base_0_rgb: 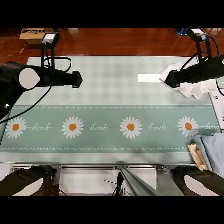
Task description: Fold the shirts.
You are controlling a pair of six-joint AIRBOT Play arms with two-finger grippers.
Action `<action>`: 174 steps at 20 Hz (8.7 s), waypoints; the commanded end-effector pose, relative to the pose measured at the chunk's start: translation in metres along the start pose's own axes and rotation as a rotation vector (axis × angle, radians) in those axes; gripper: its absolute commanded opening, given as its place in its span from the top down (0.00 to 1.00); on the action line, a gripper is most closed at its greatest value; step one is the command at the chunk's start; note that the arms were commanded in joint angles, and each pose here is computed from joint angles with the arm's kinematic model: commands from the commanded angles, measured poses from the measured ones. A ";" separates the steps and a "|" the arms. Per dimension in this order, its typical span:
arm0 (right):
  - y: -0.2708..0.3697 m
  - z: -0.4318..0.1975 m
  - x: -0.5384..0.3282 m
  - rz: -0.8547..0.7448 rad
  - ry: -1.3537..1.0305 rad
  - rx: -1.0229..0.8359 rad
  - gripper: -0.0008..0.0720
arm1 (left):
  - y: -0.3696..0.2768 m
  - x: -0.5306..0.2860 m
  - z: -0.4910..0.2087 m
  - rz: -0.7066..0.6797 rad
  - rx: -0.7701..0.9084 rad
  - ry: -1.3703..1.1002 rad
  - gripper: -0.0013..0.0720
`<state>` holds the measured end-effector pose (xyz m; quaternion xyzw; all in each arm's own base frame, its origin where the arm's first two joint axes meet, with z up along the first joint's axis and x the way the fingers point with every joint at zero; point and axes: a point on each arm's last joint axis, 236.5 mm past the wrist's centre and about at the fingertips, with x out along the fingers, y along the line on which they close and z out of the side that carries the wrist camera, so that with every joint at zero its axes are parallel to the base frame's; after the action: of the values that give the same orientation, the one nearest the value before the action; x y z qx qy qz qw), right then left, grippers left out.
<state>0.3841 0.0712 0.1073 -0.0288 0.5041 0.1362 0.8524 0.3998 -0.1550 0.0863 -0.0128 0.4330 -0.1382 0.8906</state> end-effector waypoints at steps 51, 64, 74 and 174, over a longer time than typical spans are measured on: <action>-0.222 0.037 0.109 -0.204 -0.307 0.611 0.96 | -0.030 -0.010 0.030 -0.129 -0.103 -0.090 0.01; 0.032 0.073 -0.353 0.127 -1.210 0.172 0.96 | -0.059 -0.252 0.091 -0.221 0.027 -0.451 0.01; 0.092 0.053 -0.166 0.433 -0.509 0.099 0.96 | -0.031 -0.202 -0.024 -0.110 0.055 0.022 0.25; 0.070 0.105 -0.399 0.246 -1.172 0.029 0.96 | -0.137 -0.474 0.134 -0.798 0.176 -0.867 0.96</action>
<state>0.3081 0.0647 0.4882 0.1269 -0.0244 0.2119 0.9687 0.2320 -0.1643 0.5337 -0.1624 -0.0050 -0.4564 0.8748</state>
